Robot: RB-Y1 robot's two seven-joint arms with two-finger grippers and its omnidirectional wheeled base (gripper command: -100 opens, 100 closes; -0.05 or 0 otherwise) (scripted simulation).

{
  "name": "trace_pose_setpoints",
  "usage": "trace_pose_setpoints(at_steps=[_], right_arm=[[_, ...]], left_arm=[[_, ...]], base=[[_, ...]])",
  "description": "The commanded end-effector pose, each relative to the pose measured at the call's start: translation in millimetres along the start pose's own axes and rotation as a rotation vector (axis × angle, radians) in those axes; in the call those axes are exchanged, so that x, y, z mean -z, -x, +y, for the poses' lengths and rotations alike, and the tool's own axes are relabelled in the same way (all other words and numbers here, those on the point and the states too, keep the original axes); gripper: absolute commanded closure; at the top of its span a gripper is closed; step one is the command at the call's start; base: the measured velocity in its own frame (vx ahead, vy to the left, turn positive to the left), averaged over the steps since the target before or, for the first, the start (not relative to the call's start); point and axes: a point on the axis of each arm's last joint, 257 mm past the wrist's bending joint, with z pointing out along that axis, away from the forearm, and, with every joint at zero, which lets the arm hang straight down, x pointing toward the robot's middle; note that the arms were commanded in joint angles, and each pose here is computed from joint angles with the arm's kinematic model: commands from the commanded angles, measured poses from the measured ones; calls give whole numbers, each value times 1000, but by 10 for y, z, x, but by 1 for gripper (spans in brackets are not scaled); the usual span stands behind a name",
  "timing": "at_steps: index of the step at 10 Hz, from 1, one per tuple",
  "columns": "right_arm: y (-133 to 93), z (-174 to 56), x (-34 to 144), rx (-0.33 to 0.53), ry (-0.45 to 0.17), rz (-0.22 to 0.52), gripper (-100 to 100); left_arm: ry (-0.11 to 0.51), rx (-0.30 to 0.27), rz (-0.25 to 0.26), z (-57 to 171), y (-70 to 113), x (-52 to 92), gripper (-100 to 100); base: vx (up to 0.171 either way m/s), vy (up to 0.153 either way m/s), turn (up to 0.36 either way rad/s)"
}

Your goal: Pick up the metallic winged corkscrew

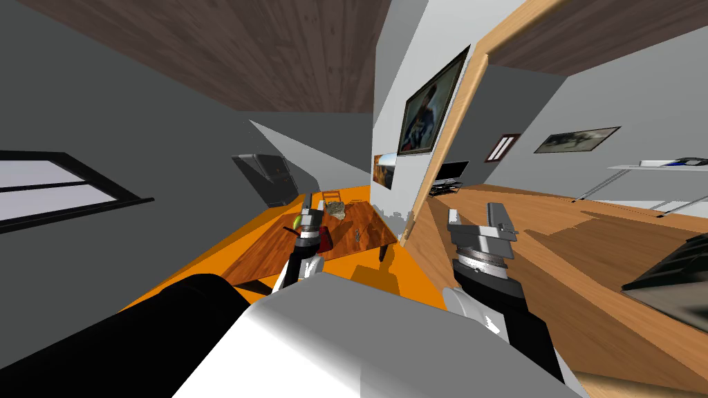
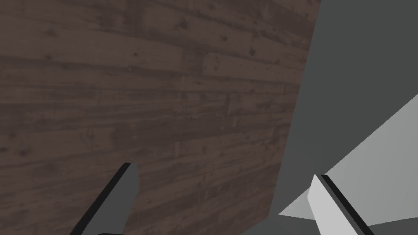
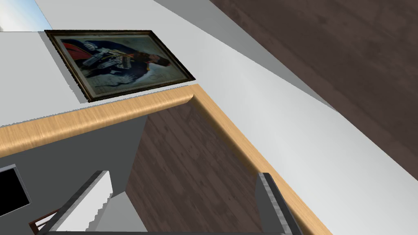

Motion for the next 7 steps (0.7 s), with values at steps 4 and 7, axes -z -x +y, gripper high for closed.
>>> trace_pose_setpoints(at_steps=[4,7], right_arm=[[0,0,0,0,0,0,0],[0,0,0,0,0,0,0]], left_arm=[[68,-151,84,441,-108,79,-100],[120,-277,139,804,-141,154,-100]], base=[[-27,-16,-31],[-31,-12,-45]])
